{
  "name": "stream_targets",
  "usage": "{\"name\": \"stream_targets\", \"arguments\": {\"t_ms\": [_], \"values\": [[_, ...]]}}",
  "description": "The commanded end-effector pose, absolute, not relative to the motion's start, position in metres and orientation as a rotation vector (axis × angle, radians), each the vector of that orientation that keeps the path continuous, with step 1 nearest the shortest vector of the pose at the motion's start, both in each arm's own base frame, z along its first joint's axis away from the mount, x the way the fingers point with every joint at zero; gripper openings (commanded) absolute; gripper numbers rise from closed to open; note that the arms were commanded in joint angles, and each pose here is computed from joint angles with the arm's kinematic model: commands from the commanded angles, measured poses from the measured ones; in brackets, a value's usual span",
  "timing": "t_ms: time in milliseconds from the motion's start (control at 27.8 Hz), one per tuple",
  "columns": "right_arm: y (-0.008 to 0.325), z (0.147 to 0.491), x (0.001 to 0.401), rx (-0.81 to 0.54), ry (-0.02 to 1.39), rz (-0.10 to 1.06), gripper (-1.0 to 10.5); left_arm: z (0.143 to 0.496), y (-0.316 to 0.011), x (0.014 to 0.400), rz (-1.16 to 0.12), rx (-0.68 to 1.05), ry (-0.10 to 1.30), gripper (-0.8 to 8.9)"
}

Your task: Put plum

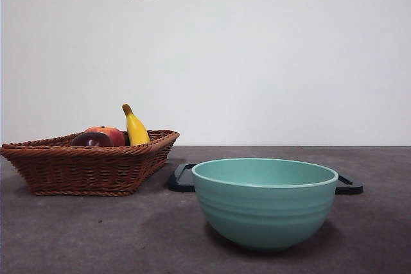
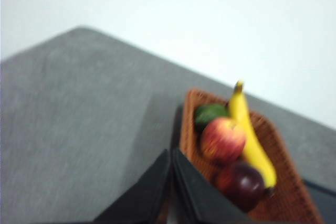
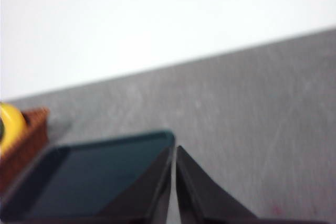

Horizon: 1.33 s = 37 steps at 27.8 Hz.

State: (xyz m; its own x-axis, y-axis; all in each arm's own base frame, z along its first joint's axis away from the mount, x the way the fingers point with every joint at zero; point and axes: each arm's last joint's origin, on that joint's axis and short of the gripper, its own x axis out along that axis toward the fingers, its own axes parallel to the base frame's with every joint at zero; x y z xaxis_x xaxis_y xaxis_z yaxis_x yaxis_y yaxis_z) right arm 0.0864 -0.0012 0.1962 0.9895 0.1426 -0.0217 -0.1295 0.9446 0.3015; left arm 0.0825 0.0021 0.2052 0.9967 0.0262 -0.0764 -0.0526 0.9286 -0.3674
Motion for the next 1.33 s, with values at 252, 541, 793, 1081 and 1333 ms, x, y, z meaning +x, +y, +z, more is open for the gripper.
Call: {"name": "stream_targets", "arguments": {"t_ms": [252,541,793,1081,1333], "values": [[0.001,0.259,0.071,0.283,0.026,0.171,0.1,0.262,-0.001,0.076,-0.046,-0.351,0.115,0.08],[0.005,0.308,0.078,0.231,0.195,0.311,0.1,0.304,-0.007,0.086,-0.284,-0.276,0.265,0.08],[0.008,0.334,0.097,0.225,0.412,0.494,0.1,0.332,-0.013,0.103,-0.512,-0.232,0.431,0.08],[0.019,0.343,0.11,0.225,0.632,0.694,0.1,0.344,-0.02,0.113,-0.639,-0.139,0.642,0.08],[0.034,0.333,0.114,0.165,0.799,0.815,0.1,0.344,-0.024,0.114,-0.685,-0.119,0.717,0.08]]}}
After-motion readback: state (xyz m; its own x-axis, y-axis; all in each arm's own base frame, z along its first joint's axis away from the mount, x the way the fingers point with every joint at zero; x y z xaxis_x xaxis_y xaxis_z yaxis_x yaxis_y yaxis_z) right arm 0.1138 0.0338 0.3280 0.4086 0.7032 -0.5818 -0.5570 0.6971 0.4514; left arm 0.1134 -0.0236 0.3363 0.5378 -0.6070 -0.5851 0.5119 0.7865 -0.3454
